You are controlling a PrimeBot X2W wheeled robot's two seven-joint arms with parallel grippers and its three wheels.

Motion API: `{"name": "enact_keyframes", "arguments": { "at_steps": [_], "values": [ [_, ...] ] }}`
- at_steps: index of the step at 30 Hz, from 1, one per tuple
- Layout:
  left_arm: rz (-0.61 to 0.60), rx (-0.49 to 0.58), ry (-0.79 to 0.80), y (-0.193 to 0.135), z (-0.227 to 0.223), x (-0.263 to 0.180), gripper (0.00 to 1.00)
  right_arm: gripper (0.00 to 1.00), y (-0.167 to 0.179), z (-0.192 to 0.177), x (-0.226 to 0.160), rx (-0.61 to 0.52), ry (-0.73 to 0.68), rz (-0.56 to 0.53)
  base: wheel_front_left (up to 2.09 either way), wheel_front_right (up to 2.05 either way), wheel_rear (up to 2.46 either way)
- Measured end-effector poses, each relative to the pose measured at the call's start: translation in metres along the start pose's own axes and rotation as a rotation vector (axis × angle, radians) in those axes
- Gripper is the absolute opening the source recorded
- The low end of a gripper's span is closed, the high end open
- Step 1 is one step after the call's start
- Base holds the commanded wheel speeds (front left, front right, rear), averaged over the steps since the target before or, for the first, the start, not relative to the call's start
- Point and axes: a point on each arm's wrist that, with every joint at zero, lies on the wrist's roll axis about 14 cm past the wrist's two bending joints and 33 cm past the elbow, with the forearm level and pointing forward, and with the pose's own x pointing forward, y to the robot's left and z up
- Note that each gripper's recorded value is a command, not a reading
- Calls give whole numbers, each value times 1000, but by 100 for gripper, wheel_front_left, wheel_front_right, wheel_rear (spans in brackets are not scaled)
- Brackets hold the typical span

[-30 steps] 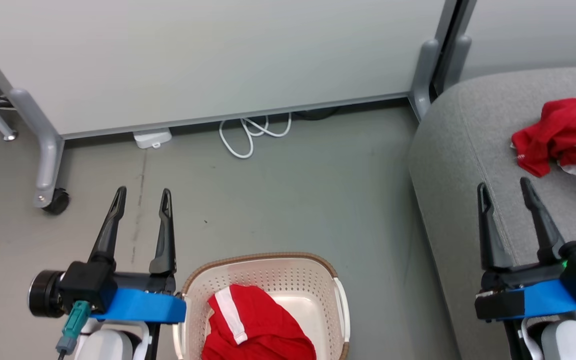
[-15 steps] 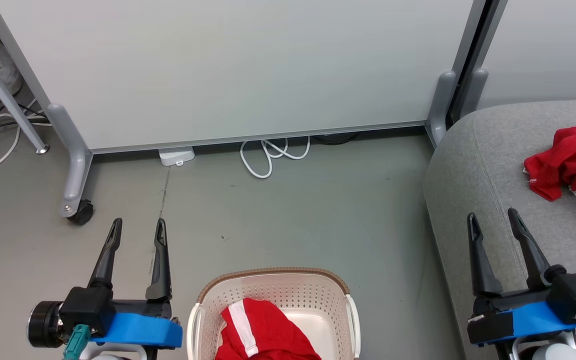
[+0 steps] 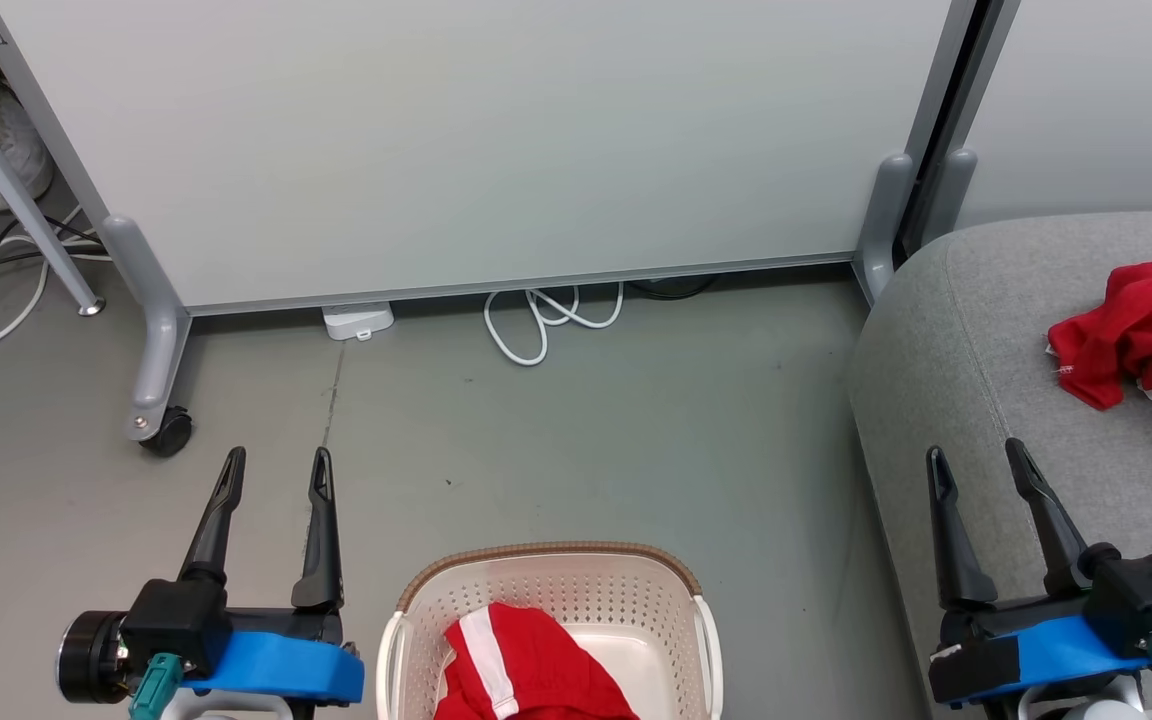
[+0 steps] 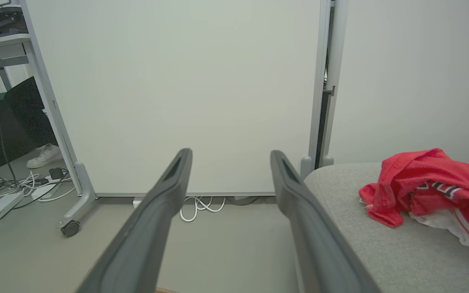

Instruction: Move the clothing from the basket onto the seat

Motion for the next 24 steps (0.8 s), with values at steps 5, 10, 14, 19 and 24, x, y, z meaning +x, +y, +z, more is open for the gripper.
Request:
{"name": "enact_keyframes", "arguments": {
  "at_steps": [5, 10, 14, 19, 24],
  "values": [
    [5, 3, -1, 2, 0, -1, 100, 100, 2, -1, 0, 5, 4, 4, 0, 0, 0],
    [3, 6, 0, 2, 0, 0, 100, 100, 3, -2, 0, 8, 7, 6, 0, 0, 0],
    [-1, 6, 4, 1, -1, 1, 100, 100, 3, -3, -1, 10, 10, 7, 0, 0, 0],
    [-41, 8, 22, -9, -8, 11, 100, 100, 1, -5, 2, 12, 12, 3, 0, 0, 0],
    [-107, 34, 51, -23, -18, 31, 100, 100, 0, -3, 14, 5, 1, 3, 0, 0, 0]
  ]
}}
